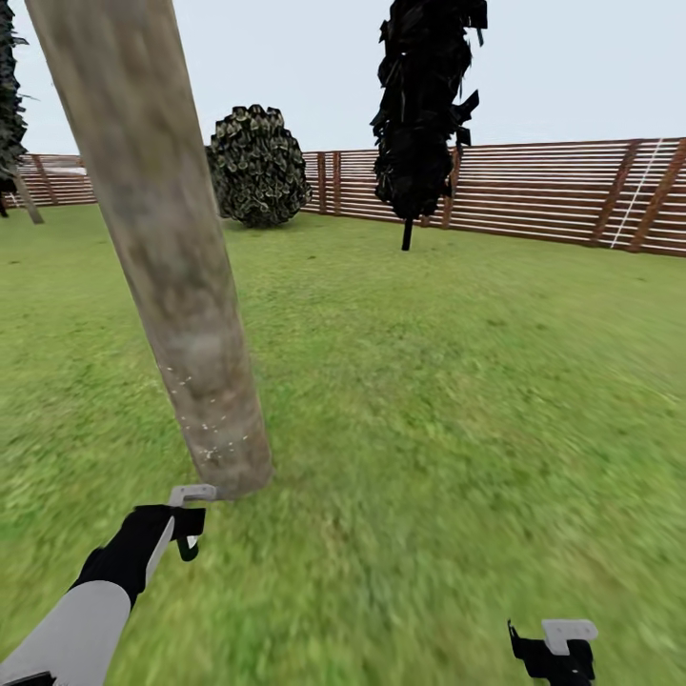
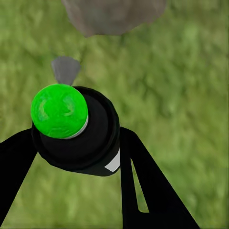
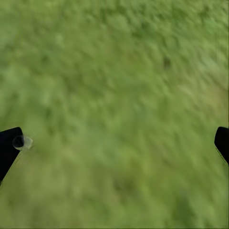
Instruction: In the garden, pick up the pesticide atomizer on the floor and spray pesticide onto both trees until each tree trunk is fully covered.
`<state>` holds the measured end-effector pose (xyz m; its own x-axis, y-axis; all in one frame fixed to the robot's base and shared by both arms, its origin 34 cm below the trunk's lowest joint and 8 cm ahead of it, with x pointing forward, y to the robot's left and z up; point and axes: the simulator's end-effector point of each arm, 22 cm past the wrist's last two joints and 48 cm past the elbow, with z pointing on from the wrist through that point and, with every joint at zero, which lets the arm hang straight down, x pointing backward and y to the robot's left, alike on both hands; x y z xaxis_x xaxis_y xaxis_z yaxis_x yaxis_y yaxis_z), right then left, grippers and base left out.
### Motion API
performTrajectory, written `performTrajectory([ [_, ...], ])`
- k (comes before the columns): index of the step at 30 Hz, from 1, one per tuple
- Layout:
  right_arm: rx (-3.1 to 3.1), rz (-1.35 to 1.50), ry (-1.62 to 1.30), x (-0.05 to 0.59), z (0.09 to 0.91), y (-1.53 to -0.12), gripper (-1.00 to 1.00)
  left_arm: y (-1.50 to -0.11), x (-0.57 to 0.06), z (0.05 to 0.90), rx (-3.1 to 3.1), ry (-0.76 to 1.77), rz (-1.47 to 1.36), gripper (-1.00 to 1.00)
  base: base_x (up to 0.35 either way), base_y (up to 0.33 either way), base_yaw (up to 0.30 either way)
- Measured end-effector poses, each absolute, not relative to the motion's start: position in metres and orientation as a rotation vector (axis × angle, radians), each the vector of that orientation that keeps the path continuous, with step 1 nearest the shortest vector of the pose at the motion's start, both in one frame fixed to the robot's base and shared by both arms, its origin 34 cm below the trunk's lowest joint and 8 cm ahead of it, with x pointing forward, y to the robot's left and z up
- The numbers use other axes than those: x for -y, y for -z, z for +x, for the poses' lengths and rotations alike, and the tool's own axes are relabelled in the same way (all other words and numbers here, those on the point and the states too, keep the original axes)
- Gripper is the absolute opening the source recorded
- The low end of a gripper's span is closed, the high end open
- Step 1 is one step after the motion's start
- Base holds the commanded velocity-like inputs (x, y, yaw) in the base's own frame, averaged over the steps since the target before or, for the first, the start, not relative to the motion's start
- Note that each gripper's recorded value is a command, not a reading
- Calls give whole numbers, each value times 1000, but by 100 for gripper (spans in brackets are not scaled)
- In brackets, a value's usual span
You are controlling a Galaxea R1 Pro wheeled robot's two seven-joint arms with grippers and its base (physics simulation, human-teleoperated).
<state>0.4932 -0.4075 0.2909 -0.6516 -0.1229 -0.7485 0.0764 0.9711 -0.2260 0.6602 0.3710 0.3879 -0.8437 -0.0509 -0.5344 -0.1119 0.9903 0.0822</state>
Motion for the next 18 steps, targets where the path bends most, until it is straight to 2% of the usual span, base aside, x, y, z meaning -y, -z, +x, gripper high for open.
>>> performTrajectory([
  [9,-2261,-33,299,407,493,-291,100,-387,-371,660,-2577,-148,-115,-100,176,-233,42],
  [14,-2261,-32,299,407,493,-291,100,-387,-370,659,-2579,-146,-113,-100,20,-268,35],
  [18,-2261,-32,300,407,493,-291,100,-387,-371,659,-2578,-148,-114,-100,1,-272,227],
])
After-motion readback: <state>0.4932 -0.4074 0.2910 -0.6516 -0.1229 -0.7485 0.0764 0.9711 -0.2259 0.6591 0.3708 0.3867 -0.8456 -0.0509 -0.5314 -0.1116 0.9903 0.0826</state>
